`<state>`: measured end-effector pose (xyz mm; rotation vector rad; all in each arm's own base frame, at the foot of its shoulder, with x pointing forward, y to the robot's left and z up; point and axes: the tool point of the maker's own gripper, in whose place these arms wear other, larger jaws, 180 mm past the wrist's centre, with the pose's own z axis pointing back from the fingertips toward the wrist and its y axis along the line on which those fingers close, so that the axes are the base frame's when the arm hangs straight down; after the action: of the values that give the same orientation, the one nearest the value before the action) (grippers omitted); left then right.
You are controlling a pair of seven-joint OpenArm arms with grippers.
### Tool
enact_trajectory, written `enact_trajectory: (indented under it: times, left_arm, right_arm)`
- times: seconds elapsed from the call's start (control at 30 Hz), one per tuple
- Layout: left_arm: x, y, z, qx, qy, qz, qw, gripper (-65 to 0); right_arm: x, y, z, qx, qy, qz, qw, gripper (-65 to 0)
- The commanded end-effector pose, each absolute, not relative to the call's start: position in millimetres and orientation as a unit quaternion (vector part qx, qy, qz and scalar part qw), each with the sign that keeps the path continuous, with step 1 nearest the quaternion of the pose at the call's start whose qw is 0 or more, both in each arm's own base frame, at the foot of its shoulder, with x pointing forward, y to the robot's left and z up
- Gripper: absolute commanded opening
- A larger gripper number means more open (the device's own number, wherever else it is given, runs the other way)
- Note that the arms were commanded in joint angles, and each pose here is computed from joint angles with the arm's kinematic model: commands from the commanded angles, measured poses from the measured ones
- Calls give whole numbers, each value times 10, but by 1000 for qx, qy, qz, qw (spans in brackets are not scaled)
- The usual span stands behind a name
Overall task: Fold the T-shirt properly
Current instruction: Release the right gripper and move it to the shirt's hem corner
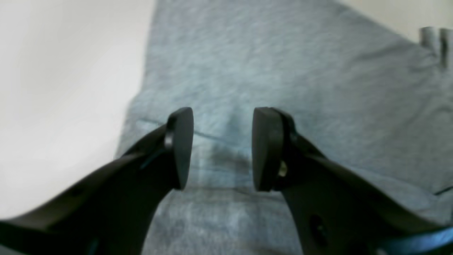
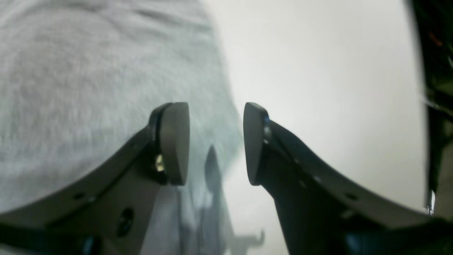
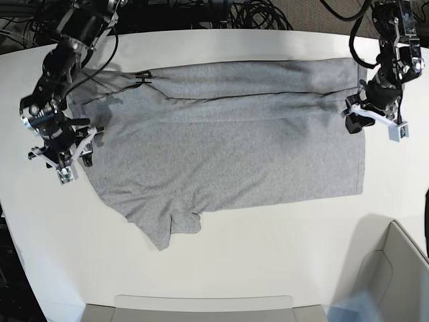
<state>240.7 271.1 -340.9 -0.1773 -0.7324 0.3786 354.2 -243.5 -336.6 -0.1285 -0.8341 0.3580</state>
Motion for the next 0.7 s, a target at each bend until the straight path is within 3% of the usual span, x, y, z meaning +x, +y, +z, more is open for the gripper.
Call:
enact_trajectory:
  times: [0.0,0.33,0.5,0.67]
  left_arm:
    - [2455,2673,-3349,-88,-360,172,913,-387]
    - [2487,2420,-3424,-111,-337,147,923,-387]
    - [2492,2429,-3417,-110,-338,147,923,-387]
    - [2501,2428,-3411,-111,-339,147,923,-387]
  right_arm:
    - [3732,-2416,-3248,-62,-420,185,886,-395]
    - [4400,-2270,-3636,12,-397,174,901,-396]
    - [4305,-2329,-4079,7,-364,133,922,-396]
    - [3824,-2397,-4454,-2,-312,135,940,-396]
